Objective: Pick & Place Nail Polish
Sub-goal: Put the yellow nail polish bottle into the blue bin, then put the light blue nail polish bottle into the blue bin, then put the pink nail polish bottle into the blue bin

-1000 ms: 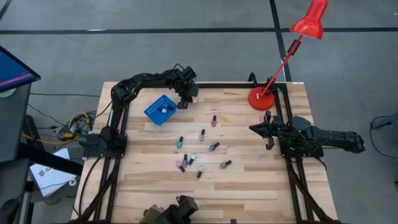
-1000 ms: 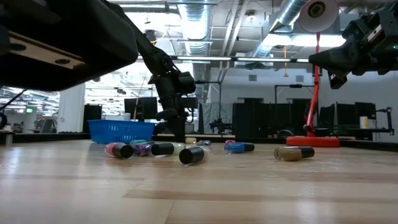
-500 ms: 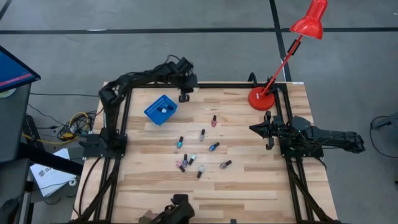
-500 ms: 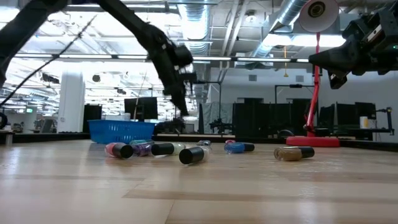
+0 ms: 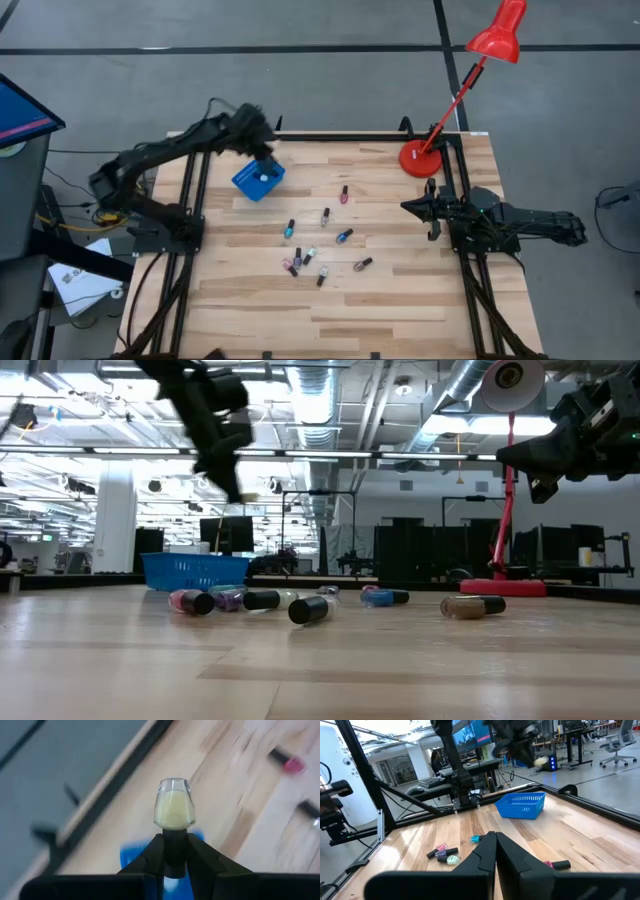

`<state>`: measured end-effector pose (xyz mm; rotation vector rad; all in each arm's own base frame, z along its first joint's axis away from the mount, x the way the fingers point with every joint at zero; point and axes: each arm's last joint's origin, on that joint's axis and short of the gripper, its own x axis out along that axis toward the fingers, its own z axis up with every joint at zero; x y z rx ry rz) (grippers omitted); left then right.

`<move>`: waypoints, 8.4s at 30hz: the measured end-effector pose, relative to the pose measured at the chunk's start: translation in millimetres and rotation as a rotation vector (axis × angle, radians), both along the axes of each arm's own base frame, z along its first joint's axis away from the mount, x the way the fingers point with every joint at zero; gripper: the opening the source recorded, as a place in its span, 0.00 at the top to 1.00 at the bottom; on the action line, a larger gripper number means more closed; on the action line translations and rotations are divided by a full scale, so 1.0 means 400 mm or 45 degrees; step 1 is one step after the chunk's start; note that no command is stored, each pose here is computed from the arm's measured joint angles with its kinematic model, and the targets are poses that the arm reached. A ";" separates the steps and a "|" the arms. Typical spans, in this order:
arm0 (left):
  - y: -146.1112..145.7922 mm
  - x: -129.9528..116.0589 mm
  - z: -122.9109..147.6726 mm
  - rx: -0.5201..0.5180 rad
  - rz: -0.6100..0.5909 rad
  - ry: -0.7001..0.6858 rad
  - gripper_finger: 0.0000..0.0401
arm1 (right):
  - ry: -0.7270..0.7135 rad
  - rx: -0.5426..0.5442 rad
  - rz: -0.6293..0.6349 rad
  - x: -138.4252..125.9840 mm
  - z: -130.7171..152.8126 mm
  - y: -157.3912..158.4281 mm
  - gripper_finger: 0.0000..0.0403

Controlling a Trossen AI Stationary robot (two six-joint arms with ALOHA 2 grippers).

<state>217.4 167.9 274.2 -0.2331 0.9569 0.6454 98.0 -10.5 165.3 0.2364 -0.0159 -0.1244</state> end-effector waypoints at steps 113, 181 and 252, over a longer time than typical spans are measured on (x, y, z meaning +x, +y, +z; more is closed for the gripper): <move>-0.404 0.239 -0.361 -0.440 0.431 0.172 0.46 | 0.001 0.000 0.000 0.000 0.000 0.000 1.00; -0.084 -0.022 -0.222 -0.042 0.702 0.103 0.87 | 0.000 0.000 0.000 0.000 0.000 0.000 1.00; -0.203 0.052 -0.021 -0.060 0.196 -0.823 0.59 | 0.000 0.000 0.000 0.000 0.000 0.000 1.00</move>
